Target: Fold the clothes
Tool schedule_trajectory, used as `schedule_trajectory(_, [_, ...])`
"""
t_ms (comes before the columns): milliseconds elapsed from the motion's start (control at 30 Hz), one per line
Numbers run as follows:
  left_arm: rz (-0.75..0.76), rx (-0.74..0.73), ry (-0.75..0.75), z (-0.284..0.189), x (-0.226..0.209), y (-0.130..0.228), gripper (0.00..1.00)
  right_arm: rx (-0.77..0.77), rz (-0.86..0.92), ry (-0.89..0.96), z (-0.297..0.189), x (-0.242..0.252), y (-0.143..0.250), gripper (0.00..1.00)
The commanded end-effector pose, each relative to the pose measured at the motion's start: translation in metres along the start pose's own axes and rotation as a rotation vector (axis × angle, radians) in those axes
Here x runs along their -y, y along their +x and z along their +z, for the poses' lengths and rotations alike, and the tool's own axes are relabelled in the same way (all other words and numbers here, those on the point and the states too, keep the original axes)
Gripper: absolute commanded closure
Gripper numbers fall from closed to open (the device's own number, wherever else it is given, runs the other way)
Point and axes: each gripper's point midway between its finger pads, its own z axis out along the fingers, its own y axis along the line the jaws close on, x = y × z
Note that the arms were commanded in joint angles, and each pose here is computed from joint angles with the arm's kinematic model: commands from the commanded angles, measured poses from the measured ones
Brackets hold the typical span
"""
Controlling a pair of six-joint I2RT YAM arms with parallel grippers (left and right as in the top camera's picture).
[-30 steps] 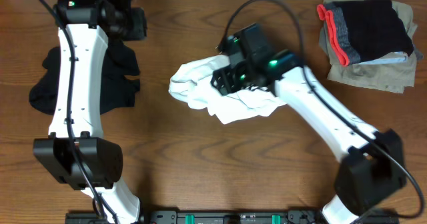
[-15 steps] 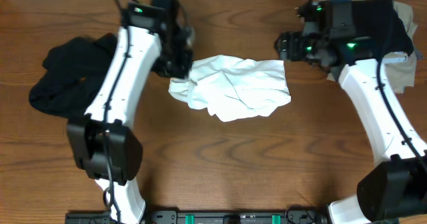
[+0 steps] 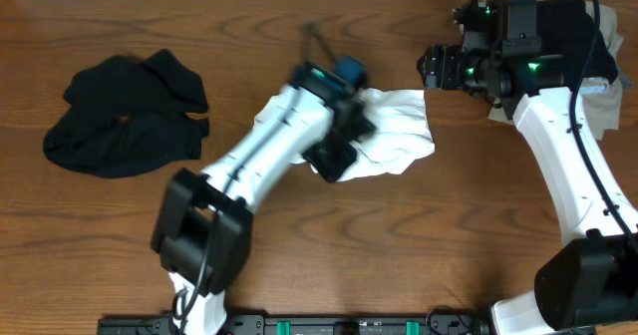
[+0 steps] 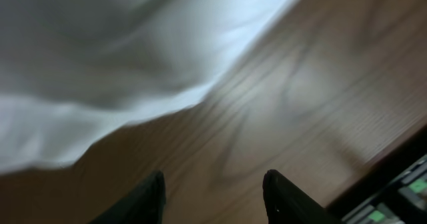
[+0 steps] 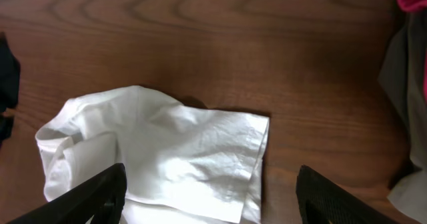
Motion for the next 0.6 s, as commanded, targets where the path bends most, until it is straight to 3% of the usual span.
schedule_trajectory(0, [0.142,-0.045,-0.158,0.007,0.006,-0.005,0.50,0.004,0.000,0.008,0.000,0.008,-0.004,0.21])
schedule_trajectory(233, [0.160,0.035,-0.493,0.036,-0.004,-0.033,0.50,-0.003,0.004,0.011,-0.001,0.010,-0.002,0.20])
schedule_trajectory(567, [-0.030,0.103,-0.727,0.062,-0.040,-0.020,0.50,-0.006,-0.002,0.011,-0.001,0.010,-0.001,0.20])
